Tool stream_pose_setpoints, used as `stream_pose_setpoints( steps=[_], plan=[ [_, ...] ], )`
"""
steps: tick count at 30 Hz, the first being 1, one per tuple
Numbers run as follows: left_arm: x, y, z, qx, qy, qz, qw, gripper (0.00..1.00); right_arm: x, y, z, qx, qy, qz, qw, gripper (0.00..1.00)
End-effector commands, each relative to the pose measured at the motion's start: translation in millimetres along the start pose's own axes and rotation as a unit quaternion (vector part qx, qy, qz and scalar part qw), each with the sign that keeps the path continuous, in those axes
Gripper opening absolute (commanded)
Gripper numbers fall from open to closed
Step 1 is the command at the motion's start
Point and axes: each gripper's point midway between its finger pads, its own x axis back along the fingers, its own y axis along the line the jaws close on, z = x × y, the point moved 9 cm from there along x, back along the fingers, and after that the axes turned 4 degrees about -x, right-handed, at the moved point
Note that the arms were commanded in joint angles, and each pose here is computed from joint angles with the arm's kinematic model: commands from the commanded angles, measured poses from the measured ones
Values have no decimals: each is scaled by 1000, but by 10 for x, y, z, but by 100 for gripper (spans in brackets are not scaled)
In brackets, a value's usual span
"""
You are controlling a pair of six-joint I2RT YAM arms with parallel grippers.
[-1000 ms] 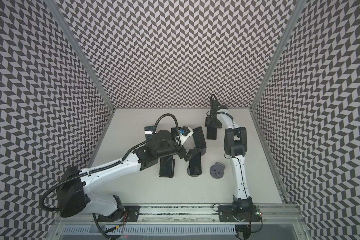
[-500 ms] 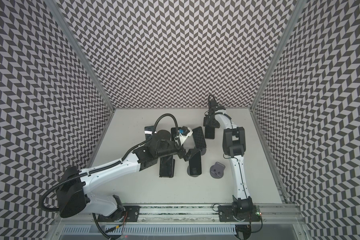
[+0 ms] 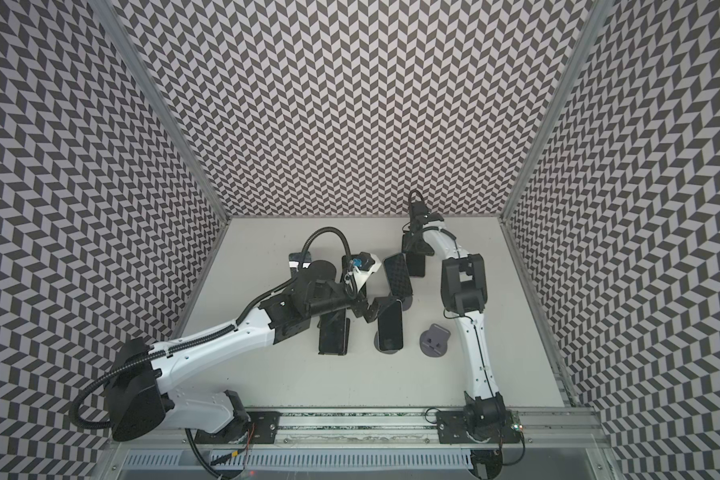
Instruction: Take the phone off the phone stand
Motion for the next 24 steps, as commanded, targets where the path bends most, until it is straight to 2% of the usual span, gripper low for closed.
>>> stream_pose_setpoints(
  steps=[1, 24],
  plan=[
    [59, 8, 19, 6, 2, -4, 1000, 100, -409, -70, 241, -5, 41, 29, 999, 59],
    [122, 23, -92, 8, -14, -15, 1000, 100, -526, -138, 419, 1, 63, 33, 997, 67]
  ],
)
